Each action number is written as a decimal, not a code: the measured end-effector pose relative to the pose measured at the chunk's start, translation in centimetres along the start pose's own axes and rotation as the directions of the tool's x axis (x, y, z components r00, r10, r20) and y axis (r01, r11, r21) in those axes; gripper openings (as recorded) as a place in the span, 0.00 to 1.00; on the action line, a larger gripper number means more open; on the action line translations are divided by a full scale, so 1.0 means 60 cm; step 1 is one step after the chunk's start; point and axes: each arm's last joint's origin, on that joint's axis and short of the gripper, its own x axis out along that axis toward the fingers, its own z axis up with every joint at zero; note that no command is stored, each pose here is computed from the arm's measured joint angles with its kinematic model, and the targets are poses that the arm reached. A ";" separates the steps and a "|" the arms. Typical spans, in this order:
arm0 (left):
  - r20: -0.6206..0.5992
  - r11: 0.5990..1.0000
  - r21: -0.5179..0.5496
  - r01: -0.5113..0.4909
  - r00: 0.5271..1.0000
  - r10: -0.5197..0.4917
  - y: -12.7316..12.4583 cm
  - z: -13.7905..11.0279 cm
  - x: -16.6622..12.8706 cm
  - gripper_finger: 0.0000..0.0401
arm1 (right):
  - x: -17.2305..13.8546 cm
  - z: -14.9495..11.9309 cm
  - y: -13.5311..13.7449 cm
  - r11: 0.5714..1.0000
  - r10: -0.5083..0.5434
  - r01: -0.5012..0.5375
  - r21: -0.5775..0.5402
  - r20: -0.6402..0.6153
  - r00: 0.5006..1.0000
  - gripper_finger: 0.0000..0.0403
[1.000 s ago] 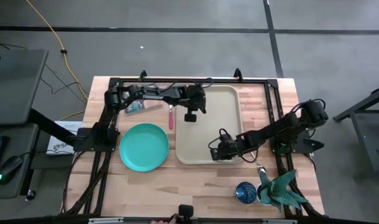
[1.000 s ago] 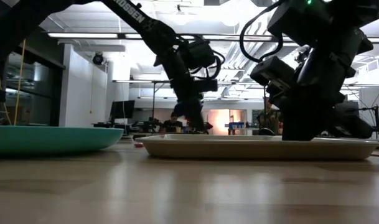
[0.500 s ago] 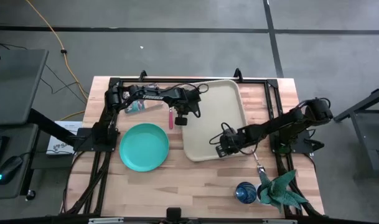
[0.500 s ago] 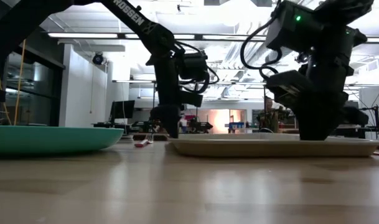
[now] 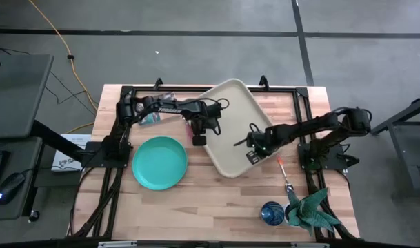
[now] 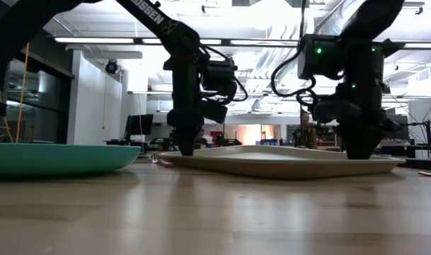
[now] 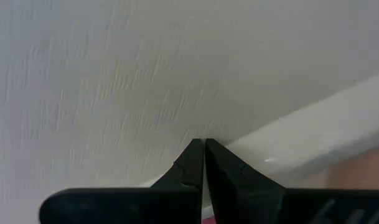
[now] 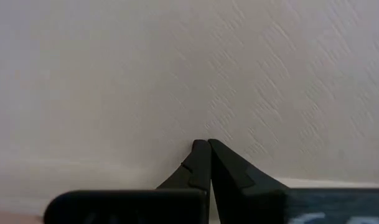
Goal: Pick and place plate/cup/fork/spoon on tray
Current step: Adjust the gray tray on the table, then put the blue plate on the gray tray
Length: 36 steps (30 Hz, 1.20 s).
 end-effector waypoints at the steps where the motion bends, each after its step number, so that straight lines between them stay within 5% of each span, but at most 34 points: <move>1: 0.000 1.000 -0.004 0.006 1.000 -0.006 -0.007 0.001 0.000 0.00 | 0.000 0.004 -0.006 1.000 -0.012 0.012 -0.006 -0.004 1.000 0.00; 14: 0.048 0.980 0.007 0.198 0.979 -0.198 -0.126 0.022 0.002 0.00 | 0.000 0.063 -0.069 0.985 -0.169 0.172 -0.012 0.123 0.978 0.00; 23: 0.313 0.972 0.149 0.180 0.924 -0.219 -0.191 0.067 -0.006 0.00 | -0.002 0.107 -0.088 0.986 -0.164 0.159 0.040 0.289 0.943 0.00; 30: 0.522 0.969 0.195 0.152 0.820 -0.233 -0.196 0.110 -0.045 0.00 | -0.021 0.134 -0.115 0.989 -0.148 0.145 0.035 0.348 0.926 0.00; 36: 0.560 0.970 0.233 0.068 0.806 -0.191 -0.147 0.105 -0.161 0.00 | -0.107 0.133 -0.142 0.995 -0.101 0.087 0.051 0.490 0.866 0.00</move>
